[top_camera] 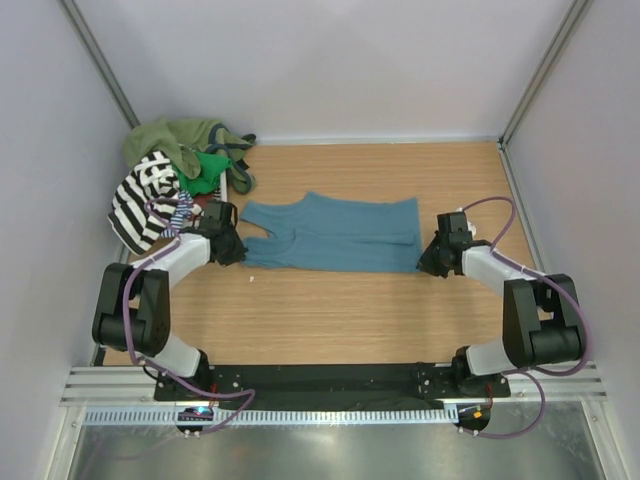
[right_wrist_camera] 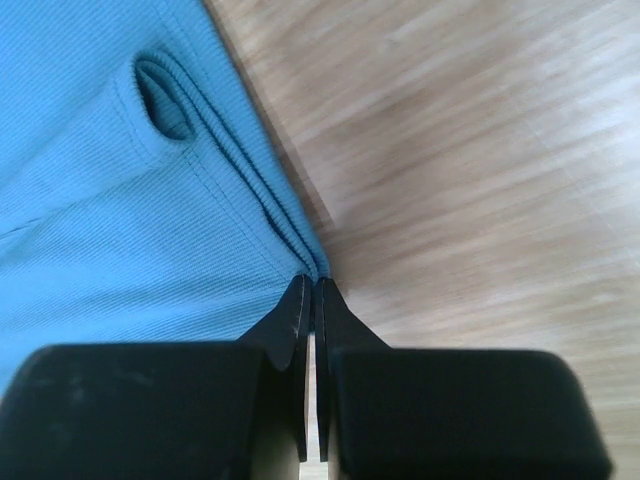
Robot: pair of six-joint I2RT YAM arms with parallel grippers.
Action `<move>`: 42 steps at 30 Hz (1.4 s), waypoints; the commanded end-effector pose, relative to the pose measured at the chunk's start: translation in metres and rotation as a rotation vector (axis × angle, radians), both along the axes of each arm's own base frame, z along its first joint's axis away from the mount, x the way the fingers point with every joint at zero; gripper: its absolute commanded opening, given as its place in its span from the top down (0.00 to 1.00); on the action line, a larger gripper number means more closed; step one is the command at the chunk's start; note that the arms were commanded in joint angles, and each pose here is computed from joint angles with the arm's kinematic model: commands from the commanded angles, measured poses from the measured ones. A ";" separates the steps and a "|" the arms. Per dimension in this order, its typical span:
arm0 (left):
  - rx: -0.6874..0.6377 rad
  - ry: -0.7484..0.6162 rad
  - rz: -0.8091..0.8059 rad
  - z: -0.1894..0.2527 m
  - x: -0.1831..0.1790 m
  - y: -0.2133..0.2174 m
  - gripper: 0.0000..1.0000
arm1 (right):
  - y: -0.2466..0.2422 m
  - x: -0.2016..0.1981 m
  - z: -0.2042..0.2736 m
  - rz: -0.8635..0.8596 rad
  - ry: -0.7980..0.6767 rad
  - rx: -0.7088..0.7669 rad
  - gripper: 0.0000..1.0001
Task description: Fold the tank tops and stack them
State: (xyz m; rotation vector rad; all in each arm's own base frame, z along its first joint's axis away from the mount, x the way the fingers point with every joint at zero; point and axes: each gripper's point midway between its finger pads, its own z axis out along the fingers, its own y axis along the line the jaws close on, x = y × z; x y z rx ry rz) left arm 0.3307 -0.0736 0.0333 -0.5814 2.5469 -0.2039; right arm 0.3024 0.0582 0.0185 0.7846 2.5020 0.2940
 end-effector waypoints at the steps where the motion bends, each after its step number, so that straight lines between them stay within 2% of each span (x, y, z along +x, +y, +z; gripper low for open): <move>1: -0.012 -0.041 0.058 0.013 0.000 0.005 1.00 | -0.021 -0.008 0.014 -0.072 0.002 -0.088 0.99; 3: -0.037 -0.042 0.070 0.013 -0.009 0.003 1.00 | -0.028 -0.014 0.024 -0.100 -0.016 -0.114 0.99; 11: -0.086 -0.088 0.166 0.031 -0.052 0.011 1.00 | -0.034 -0.069 0.010 -0.123 0.129 -0.129 0.99; 12: -0.096 -0.124 0.169 0.041 -0.055 0.012 0.98 | -0.035 -0.072 0.013 -0.127 0.119 -0.127 0.99; 14: -0.094 -0.110 0.168 0.039 -0.067 0.014 0.94 | -0.036 -0.079 0.013 -0.132 0.115 -0.126 0.99; 15: -0.101 -0.120 0.161 0.042 -0.070 0.013 0.85 | -0.036 -0.082 0.016 -0.141 0.104 -0.125 0.94; 16: -0.101 -0.112 0.158 0.041 -0.074 0.013 0.78 | -0.039 -0.084 0.018 -0.153 0.100 -0.136 0.77; 17: -0.104 -0.108 0.156 0.039 -0.076 0.013 0.69 | -0.039 -0.084 0.019 -0.159 0.094 -0.132 0.65; 18: -0.109 -0.097 0.149 0.036 -0.080 0.012 0.52 | -0.039 -0.084 0.021 -0.162 0.088 -0.129 0.57; 19: -0.107 -0.093 0.150 0.035 -0.081 0.012 0.45 | -0.040 -0.082 0.025 -0.166 0.068 -0.131 0.54; 20: -0.104 -0.087 0.150 0.034 -0.082 0.012 0.41 | -0.042 -0.078 0.031 -0.174 0.049 -0.140 0.45; 21: -0.100 -0.088 0.150 0.035 -0.081 0.013 0.36 | -0.043 -0.075 0.034 -0.178 0.034 -0.146 0.45; 23: -0.084 -0.098 0.156 0.041 -0.078 0.016 0.30 | -0.045 -0.065 0.046 -0.171 0.005 -0.159 0.44; 27: -0.106 -0.175 0.107 0.067 -0.060 0.009 0.26 | -0.041 -0.033 0.070 -0.118 -0.081 -0.168 0.48; 31: -0.174 -0.227 -0.047 0.094 -0.026 -0.025 0.25 | -0.035 0.004 0.089 -0.067 -0.151 -0.168 0.58; 33: -0.195 -0.239 -0.100 0.109 -0.004 -0.042 0.25 | -0.032 0.028 0.100 -0.050 -0.209 -0.166 0.59; 34: -0.213 -0.289 -0.143 0.128 0.010 -0.055 0.24 | -0.031 0.038 0.108 -0.049 -0.236 -0.159 0.59; 35: -0.225 -0.258 -0.164 0.120 0.018 -0.065 0.25 | -0.029 0.045 0.111 -0.045 -0.251 -0.154 0.59; 38: -0.249 -0.287 -0.207 0.136 0.044 -0.088 0.27 | -0.024 0.074 0.118 -0.026 -0.282 -0.144 0.58; 39: -0.251 -0.253 -0.222 0.123 0.051 -0.098 0.27 | -0.024 0.080 0.104 -0.020 -0.241 -0.146 0.58; 42: -0.272 -0.261 -0.243 0.128 0.072 -0.117 0.27 | -0.026 0.101 0.106 -0.021 -0.240 -0.150 0.55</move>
